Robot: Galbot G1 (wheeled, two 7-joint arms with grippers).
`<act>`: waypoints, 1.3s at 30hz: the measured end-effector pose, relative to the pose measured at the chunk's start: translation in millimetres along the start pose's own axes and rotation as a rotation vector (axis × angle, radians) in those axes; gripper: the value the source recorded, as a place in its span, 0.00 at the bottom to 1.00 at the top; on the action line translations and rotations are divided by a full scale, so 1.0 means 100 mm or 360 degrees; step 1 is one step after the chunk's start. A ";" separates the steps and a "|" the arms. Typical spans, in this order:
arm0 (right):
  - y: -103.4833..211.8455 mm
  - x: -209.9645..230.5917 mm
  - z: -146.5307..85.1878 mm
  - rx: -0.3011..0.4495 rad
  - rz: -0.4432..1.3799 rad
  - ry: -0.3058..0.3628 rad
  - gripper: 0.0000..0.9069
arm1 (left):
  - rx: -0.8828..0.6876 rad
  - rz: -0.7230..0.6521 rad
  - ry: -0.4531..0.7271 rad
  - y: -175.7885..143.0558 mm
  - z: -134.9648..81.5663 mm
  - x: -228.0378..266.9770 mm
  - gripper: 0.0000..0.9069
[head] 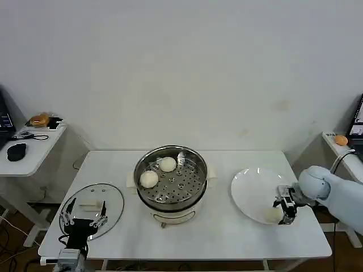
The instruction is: Take steamed baozi put them in steamer then cover it.
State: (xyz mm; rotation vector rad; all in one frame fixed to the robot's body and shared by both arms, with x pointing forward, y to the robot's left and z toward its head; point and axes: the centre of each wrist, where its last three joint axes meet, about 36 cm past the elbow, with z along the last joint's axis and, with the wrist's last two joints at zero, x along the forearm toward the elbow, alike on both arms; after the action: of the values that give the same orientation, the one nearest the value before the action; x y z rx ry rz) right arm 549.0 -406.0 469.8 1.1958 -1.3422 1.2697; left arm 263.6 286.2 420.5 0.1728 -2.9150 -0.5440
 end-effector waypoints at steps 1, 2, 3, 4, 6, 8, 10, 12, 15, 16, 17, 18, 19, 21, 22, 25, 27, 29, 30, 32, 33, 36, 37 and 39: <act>0.00 0.01 0.00 -0.0001 0.0001 -0.0001 0.82 | 0.0001 0.0001 -0.0001 0.00 0.00 0.00 1.00; 0.00 0.01 0.00 0.0000 0.0002 -0.0001 0.87 | 0.0002 0.0002 -0.0001 -0.01 0.00 0.00 1.00; 0.00 0.02 0.00 -0.0001 0.0003 -0.0002 0.92 | 0.0004 0.0003 -0.0001 -0.01 0.00 0.00 1.00; 0.00 0.02 0.00 -0.0002 0.0004 -0.0002 1.00 | 0.0004 0.0004 0.0000 -0.01 0.00 0.00 1.00; 0.02 0.03 0.00 -0.0004 0.0004 -0.0006 1.00 | 0.0004 0.0006 0.0001 -0.02 0.00 0.00 1.00; 0.03 0.04 0.00 -0.0004 0.0002 -0.0006 1.00 | 0.0002 0.0007 0.0001 -0.01 0.00 0.00 1.00; 0.04 0.05 -0.01 -0.0005 0.0000 -0.0008 1.00 | 0.0001 0.0007 0.0000 -0.01 0.00 0.00 1.00; 0.05 0.06 -0.02 0.0000 0.0001 -0.0011 1.00 | 0.0001 0.0007 0.0000 -0.01 0.00 0.00 1.00; 0.03 0.08 -0.04 0.0000 0.0012 -0.0015 1.00 | 0.0005 0.0009 0.0004 -0.02 0.01 0.00 1.00; 0.02 0.08 -0.04 -0.0002 0.0016 -0.0017 1.00 | 0.0005 0.0009 0.0005 -0.02 0.01 0.00 1.00; 0.01 0.09 -0.05 -0.0005 0.0021 -0.0021 1.00 | 0.0005 0.0009 0.0006 -0.02 0.01 0.00 1.00; 0.00 0.10 -0.05 -0.0008 0.0028 -0.0022 1.00 | 0.0004 0.0009 0.0005 -0.02 0.01 0.00 1.00; -0.01 0.11 -0.06 -0.0010 0.0034 -0.0024 1.00 | 0.0003 0.0009 0.0005 -0.02 0.01 0.00 1.00; -0.03 0.11 -0.08 -0.0012 0.0045 -0.0028 1.00 | 0.0002 0.0007 0.0003 -0.02 0.01 -0.01 1.00; -0.03 0.11 -0.08 -0.0013 0.0048 -0.0027 1.00 | 0.0001 0.0006 0.0004 -0.01 0.01 -0.01 1.00; -0.05 0.10 -0.09 -0.0017 0.0051 -0.0021 1.00 | 0.0003 0.0005 0.0009 -0.02 0.02 -0.01 1.00; -0.06 0.09 -0.10 -0.0018 0.0049 -0.0018 1.00 | 0.0004 0.0005 0.0011 -0.02 0.03 -0.01 1.00; -0.07 0.07 -0.12 -0.0017 0.0047 -0.0012 1.00 | 0.0003 0.0004 0.0012 -0.02 0.03 -0.01 1.00; -0.08 0.07 -0.12 -0.0017 0.0046 -0.0008 1.00 | 0.0002 0.0002 0.0011 -0.01 0.03 -0.01 1.00; -0.09 0.07 -0.12 -0.0019 0.0046 0.0000 1.00 | 0.0000 0.0000 0.0011 0.00 0.03 -0.02 1.00; -0.10 0.07 -0.12 -0.0019 0.0046 0.0005 1.00 | 0.0001 -0.0001 0.0012 0.00 0.03 -0.02 1.00; -0.12 0.06 -0.13 -0.0027 0.0046 0.0012 0.98 | 0.0004 0.0000 0.0013 -0.01 0.03 -0.02 1.00; -0.12 0.05 -0.12 -0.0028 0.0043 0.0017 0.94 | 0.0006 0.0001 0.0014 -0.01 0.03 -0.02 1.00; -0.11 0.05 -0.12 -0.0031 0.0038 0.0022 0.91 | 0.0007 0.0002 0.0013 -0.02 0.03 -0.02 1.00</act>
State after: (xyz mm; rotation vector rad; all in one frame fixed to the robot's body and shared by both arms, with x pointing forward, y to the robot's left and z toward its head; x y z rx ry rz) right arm 559.7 -394.2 476.4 1.1589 -1.3592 1.2767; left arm 265.0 286.2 416.5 0.1732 -2.9082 -0.5358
